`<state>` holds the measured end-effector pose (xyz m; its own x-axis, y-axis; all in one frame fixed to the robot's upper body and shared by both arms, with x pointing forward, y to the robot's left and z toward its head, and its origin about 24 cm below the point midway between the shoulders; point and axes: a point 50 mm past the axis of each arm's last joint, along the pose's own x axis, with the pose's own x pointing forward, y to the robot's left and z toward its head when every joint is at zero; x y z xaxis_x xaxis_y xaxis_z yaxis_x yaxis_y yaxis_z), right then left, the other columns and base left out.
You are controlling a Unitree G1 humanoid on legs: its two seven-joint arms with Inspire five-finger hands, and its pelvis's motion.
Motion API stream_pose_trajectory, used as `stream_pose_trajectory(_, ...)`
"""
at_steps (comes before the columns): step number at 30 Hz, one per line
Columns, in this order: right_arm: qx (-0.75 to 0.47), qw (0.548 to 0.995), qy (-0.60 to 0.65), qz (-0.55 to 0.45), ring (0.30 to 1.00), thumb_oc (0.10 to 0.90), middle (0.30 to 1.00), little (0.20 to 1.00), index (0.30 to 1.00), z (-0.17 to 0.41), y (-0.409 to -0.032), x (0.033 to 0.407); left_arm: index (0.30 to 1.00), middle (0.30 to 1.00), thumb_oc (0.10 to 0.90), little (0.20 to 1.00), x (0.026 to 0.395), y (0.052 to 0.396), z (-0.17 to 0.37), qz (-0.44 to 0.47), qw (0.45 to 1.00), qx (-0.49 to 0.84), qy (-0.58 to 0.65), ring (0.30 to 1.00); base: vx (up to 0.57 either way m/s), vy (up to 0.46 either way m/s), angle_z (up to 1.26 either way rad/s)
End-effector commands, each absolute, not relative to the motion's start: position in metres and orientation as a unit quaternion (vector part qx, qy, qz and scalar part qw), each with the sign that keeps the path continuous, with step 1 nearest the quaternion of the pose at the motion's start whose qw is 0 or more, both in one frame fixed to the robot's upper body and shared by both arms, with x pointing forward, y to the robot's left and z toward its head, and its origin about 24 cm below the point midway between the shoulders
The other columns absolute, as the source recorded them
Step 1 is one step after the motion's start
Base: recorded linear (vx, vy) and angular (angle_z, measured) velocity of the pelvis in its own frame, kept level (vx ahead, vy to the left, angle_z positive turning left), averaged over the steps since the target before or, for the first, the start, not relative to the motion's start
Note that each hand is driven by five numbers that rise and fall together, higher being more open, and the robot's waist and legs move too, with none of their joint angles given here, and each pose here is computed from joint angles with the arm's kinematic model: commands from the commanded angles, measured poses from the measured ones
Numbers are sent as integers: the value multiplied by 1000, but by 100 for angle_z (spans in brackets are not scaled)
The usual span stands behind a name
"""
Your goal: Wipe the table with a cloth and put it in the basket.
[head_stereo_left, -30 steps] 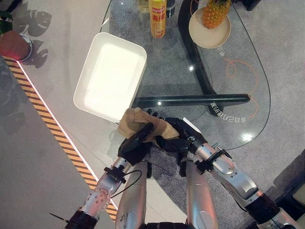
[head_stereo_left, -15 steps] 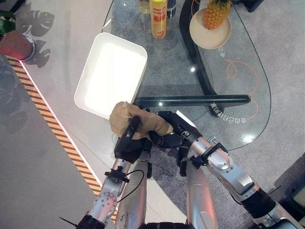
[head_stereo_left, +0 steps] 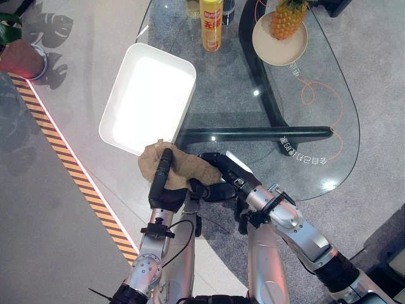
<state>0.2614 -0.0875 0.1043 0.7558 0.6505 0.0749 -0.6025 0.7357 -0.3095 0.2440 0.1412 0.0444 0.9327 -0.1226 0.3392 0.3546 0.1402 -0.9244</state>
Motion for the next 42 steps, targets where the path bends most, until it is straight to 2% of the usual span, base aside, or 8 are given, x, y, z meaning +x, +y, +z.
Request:
stream_pose_trajectory(1, -127, 914, -123, 366, 300, 100, 300, 200, 300, 116, -83, 250, 300, 300, 100, 200, 244, 160, 119, -237, 686, -633, -270, 300, 0, 0, 0)
stream_pose_trajectory(8, -126, 920, -124, 350, 300, 100, 300, 200, 300, 116, -85, 251, 300, 300, 100, 200, 244, 159, 119, -235, 687, -633, -267, 300, 0, 0, 0)
stream_pose_trajectory(9, -124, 923, -125, 343, 625, 479, 625, 579, 625, 117, -85, 252, 300, 300, 100, 200, 244, 159, 119, -234, 687, -633, -267, 300, 0, 0, 0)
stream_pose_trajectory(10, -120, 926, -126, 336, 900, 800, 900, 900, 900, 118, -85, 252, 300, 300, 100, 200, 244, 159, 119, -234, 688, -633, -268, 300, 0, 0, 0)
stream_pose_trajectory(21, -97, 946, -153, 270, 900, 800, 900, 900, 900, 125, -100, 256, 300, 300, 100, 200, 243, 160, 119, -227, 695, -628, -268, 300, 0, 0, 0)
stream_pose_trajectory(32, -68, 968, -140, 196, 900, 800, 900, 900, 900, 117, -126, 252, 300, 300, 100, 200, 239, 175, 119, -196, 735, -578, -295, 300, 0, 0, 0)
stream_pose_trajectory(37, -73, 973, -117, 186, 900, 800, 900, 900, 900, 107, -134, 250, 300, 300, 100, 200, 236, 184, 126, -188, 770, -516, -325, 300, 3, 57, -1)
stream_pose_trajectory(42, -103, 973, -67, 197, 900, 800, 900, 900, 900, 92, -138, 251, 300, 300, 100, 200, 244, 203, 144, -119, 832, -411, -353, 300, 7, 94, -3)
